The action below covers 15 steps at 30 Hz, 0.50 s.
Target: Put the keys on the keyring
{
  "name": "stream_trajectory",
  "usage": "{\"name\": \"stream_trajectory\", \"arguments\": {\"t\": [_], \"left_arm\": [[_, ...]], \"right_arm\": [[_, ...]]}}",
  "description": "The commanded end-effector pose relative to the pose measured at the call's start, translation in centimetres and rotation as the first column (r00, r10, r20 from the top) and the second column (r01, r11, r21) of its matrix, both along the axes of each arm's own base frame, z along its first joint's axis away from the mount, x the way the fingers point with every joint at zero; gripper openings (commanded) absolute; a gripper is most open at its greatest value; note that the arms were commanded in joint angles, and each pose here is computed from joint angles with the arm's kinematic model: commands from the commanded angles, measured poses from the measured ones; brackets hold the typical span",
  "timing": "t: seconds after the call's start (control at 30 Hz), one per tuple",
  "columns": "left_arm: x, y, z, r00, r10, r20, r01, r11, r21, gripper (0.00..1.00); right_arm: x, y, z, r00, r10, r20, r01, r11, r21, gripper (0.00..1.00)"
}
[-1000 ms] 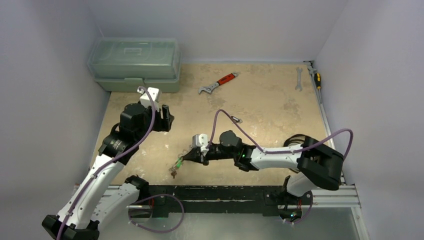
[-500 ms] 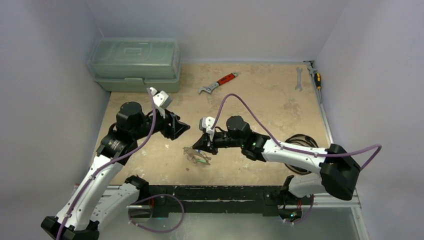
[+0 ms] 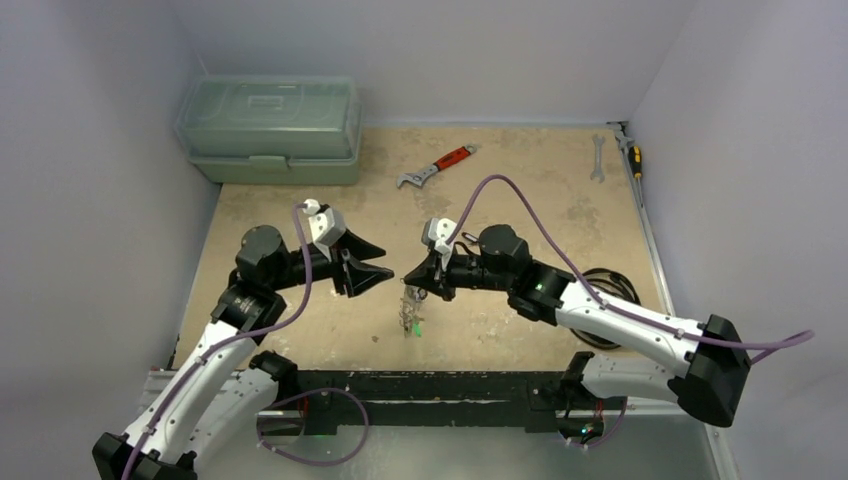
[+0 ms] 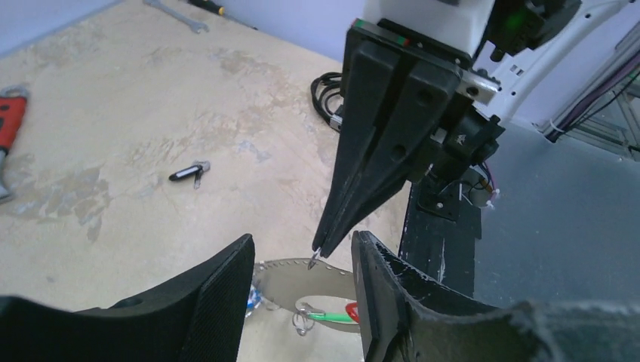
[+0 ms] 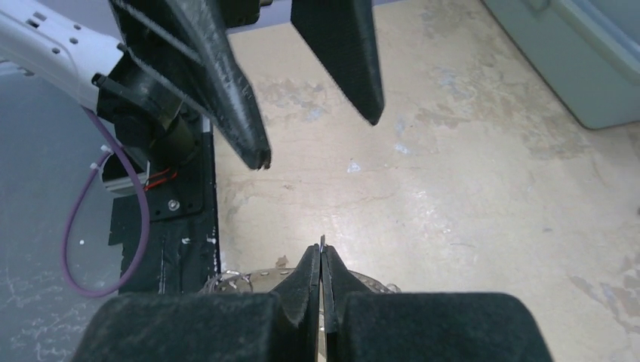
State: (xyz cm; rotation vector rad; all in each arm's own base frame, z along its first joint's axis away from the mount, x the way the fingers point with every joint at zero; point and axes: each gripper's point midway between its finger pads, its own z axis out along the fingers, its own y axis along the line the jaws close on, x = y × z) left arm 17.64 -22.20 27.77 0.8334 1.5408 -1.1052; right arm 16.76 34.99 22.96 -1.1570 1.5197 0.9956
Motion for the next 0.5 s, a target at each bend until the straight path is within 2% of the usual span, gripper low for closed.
{"name": "stream_trajectory", "arguments": {"t": [0.0,0.2,0.47], "left_arm": [[-1.5,-0.9,2.1,0.975,-0.119,0.186,0.131,0.99,-0.053,0.49],[-3.3,-2.2,1.3,0.943,-0.238,0.232,0.254,0.966,-0.039,0.46],[-3.3,-3.3,0.6,0.906,-0.293,0.306,0.304,0.953,0.012,0.45]], "right_arm": [[1.1,-0.9,5.0,0.995,-0.089,0.04,0.085,0.993,0.085,0.0],[0.9,-2.0,6.8,0.992,-0.125,0.02,0.122,0.985,0.121,0.0],[-0.9,-2.6,8.4,0.998,-0.053,0.028,0.049,0.989,0.143,0.0]]}}
